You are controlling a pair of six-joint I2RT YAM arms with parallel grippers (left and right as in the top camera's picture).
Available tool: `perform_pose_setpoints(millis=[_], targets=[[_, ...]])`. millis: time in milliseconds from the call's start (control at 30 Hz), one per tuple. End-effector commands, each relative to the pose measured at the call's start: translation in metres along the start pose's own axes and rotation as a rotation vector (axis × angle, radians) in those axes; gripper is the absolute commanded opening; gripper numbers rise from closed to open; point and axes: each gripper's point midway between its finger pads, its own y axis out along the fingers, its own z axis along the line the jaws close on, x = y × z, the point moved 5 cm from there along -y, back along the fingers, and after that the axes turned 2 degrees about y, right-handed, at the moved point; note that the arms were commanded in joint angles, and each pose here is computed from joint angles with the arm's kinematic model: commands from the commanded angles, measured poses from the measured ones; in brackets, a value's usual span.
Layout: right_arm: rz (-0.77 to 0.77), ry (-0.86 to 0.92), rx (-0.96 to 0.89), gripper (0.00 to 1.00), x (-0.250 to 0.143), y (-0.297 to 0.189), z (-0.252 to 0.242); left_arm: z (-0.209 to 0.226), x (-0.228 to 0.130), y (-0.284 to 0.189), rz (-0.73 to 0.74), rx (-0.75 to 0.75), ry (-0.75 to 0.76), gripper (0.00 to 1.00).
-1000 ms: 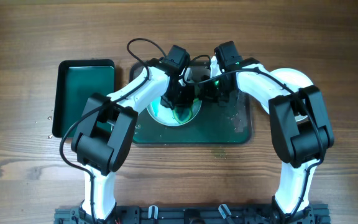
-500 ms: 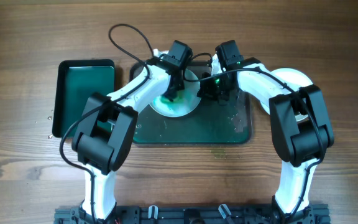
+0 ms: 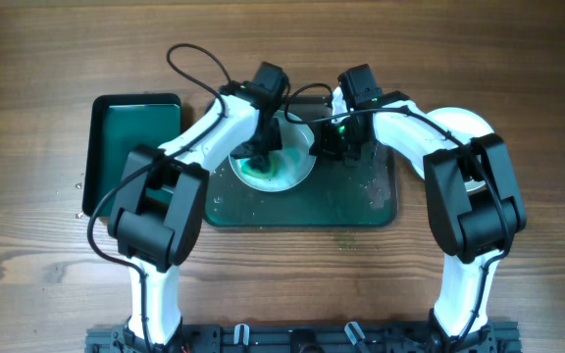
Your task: Clean dirty plates on tray and stack at the side
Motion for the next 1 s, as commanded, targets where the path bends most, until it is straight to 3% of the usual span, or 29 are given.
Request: perform_pose_setpoints(millis=[0, 233, 467, 567, 733, 967], targets=[[0.042, 0.036, -0.038, 0.04, -0.007, 0.015, -0.016, -0.058, -0.043, 0.0, 0.242, -0.483, 0.23, 0.04], [0.054, 0.016, -0.022, 0.04, -0.009, 0.015, -0.014, -0.032, -0.007, -0.02, 0.131, -0.507, 0.162, 0.04], [0.059, -0.01, -0.008, 0.04, -0.01, 0.012, -0.011, 0.047, 0.048, -0.095, -0.038, -0.427, -0.165, 0.04], [0.032, -0.025, -0.013, 0.04, -0.007, 0.004, -0.006, 0.068, 0.056, -0.121, -0.109, -0.437, -0.217, 0.04], [-0.079, -0.111, -0.152, 0.04, -0.003, -0.028, 0.0, 0.093, 0.056, -0.131, -0.151, -0.348, -0.266, 0.04], [-0.29, -0.254, -0.464, 0.04, -0.012, -0.078, 0.021, 0.111, 0.05, -0.123, -0.167, -0.099, -0.332, 0.04]])
